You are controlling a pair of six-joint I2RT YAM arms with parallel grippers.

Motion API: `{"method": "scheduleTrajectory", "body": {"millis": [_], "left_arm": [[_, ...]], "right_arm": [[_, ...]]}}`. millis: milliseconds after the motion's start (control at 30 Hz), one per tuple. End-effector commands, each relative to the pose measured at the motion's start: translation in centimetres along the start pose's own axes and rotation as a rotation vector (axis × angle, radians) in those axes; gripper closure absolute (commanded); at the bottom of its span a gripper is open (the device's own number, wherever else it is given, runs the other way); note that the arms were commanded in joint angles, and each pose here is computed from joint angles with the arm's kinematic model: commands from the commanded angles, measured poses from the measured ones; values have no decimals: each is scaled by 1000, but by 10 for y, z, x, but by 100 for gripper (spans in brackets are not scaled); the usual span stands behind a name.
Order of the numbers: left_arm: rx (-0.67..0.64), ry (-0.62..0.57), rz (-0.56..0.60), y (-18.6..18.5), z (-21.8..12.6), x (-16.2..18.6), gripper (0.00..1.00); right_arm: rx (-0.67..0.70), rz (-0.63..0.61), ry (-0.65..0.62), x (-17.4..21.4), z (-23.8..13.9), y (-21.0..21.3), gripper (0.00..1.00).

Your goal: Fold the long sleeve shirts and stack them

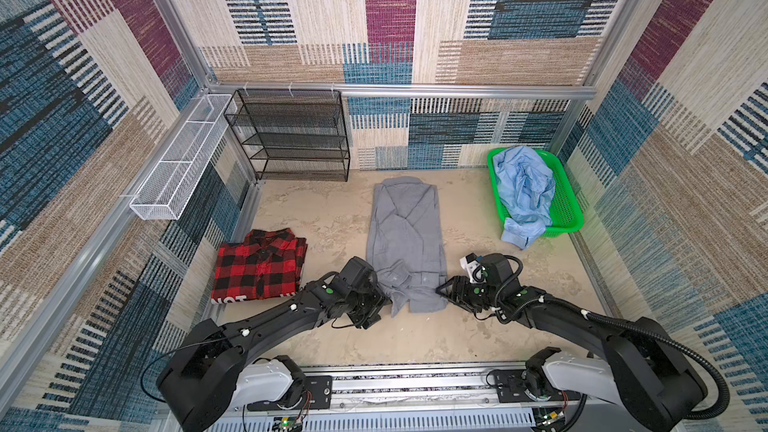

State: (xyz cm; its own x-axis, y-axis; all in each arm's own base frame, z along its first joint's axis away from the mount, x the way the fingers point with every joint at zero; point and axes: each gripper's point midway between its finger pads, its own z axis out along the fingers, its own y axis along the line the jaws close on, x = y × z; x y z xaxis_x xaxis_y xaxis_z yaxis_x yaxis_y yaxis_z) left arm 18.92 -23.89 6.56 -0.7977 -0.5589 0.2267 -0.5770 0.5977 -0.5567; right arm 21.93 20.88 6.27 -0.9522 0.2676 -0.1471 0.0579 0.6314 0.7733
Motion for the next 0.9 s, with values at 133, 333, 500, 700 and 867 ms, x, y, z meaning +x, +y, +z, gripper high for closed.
{"method": "scheduleTrajectory", "body": {"millis": [133, 333, 500, 700, 867], "left_arm": [[83, -12, 5, -36, 1, -4, 44], [99, -31, 36, -66, -2, -13, 44], [99, -40, 25, -78, 0, -30, 44], [113, -55, 38, -104, -4, -52, 44], [119, -86, 68, -131, -9, -76, 44]], "right_arm": [[-84, -53, -41, -16, -6, 32, 42], [-101, -68, -33, -26, -2, 46, 43], [-97, -97, -70, -42, -4, 58, 43], [-103, -115, -95, -63, -2, 69, 43], [-91, -125, -131, -86, -2, 74, 43]]}}
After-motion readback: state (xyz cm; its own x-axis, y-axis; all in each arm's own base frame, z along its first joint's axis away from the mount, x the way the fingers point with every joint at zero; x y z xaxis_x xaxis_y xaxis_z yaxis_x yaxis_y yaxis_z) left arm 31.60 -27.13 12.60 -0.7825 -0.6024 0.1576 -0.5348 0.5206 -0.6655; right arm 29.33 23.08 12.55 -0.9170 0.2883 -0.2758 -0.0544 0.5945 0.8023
